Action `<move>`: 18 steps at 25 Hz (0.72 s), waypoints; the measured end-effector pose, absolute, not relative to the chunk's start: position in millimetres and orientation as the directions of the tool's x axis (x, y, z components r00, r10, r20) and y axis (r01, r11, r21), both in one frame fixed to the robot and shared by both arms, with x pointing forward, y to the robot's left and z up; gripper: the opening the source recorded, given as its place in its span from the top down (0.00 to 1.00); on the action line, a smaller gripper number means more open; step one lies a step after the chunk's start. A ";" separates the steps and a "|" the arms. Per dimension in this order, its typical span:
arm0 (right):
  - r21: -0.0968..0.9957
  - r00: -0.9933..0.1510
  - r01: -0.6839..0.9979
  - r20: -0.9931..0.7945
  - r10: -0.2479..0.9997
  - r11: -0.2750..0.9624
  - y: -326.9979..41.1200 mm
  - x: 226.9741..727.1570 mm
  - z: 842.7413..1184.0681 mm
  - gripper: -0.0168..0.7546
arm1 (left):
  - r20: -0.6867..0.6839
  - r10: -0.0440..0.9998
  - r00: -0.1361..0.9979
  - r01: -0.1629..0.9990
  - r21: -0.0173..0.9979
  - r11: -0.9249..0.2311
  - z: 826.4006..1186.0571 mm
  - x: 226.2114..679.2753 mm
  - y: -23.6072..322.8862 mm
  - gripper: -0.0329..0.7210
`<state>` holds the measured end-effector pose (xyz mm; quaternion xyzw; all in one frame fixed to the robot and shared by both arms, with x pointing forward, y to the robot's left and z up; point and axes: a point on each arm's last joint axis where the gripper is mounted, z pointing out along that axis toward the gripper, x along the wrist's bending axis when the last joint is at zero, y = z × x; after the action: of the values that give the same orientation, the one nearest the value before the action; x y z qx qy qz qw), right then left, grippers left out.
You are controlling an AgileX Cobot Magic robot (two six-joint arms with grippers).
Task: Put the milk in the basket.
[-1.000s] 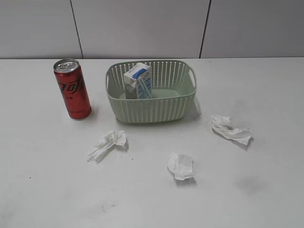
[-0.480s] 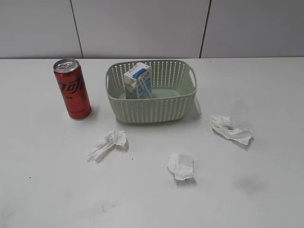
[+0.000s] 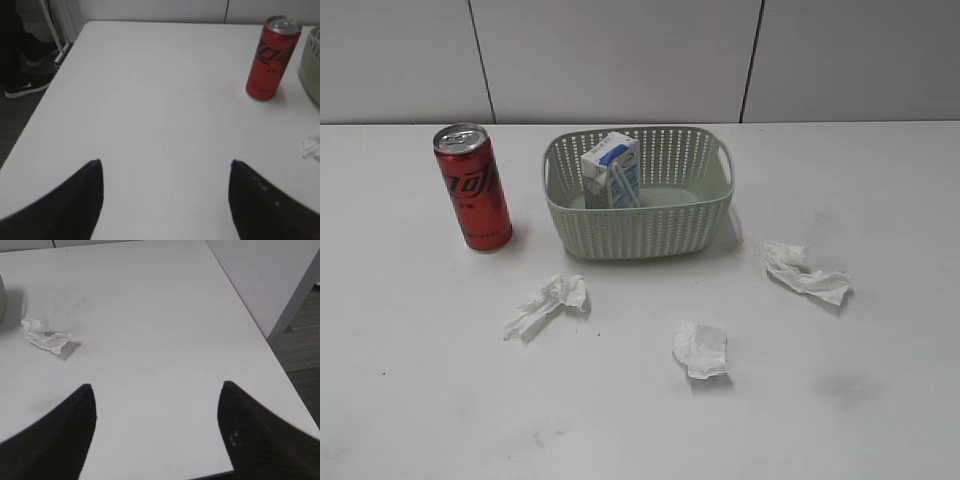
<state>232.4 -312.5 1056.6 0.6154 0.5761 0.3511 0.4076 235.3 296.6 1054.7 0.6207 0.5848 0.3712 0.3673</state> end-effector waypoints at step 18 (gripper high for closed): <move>0.906 0.089 0.423 -0.037 0.995 -0.004 -312.4 232.4 1056.6 0.22 | 0.032 0.999 0.035 0.439 0.897 -0.044 1054.6 232.8 296.4 0.40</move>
<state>232.4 -312.4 1056.6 0.6154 0.5761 0.3514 0.4074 232.8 296.4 1054.6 0.6163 0.5833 0.3770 0.3713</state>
